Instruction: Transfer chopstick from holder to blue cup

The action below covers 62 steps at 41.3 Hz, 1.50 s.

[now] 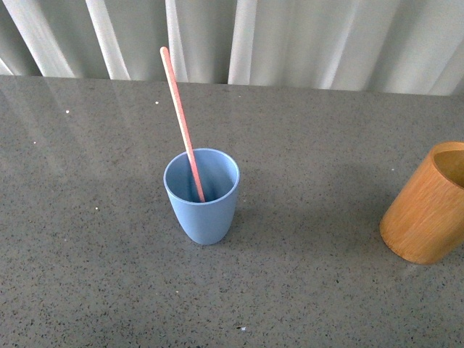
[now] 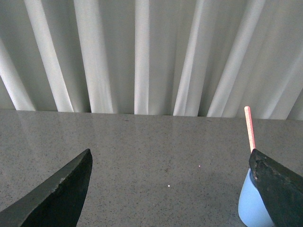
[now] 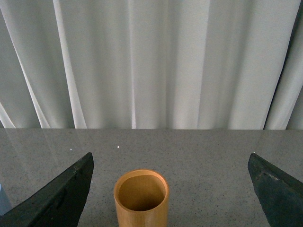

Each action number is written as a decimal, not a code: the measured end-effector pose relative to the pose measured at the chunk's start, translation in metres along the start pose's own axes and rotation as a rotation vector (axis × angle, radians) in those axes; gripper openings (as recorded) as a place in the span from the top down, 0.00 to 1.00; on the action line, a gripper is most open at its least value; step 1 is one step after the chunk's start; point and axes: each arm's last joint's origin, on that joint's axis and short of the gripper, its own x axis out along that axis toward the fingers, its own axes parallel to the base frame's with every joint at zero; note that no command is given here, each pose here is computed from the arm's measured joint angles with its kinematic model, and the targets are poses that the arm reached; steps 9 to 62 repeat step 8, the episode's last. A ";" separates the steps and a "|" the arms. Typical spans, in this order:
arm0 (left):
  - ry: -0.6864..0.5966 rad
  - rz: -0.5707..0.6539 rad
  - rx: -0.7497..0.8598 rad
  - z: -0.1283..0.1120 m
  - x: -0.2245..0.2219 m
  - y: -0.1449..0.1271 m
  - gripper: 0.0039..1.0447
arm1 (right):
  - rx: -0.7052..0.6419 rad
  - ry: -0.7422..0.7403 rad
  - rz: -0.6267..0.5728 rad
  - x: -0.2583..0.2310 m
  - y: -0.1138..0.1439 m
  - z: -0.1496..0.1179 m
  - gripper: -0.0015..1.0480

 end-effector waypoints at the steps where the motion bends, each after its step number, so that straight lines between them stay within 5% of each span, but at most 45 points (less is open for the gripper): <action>1: 0.000 0.000 0.000 0.000 0.000 0.000 0.06 | 0.000 0.000 0.000 0.000 0.000 0.000 0.10; 62: 0.000 0.000 0.000 0.000 0.000 0.000 0.06 | 0.000 0.000 0.000 0.000 0.000 0.000 0.10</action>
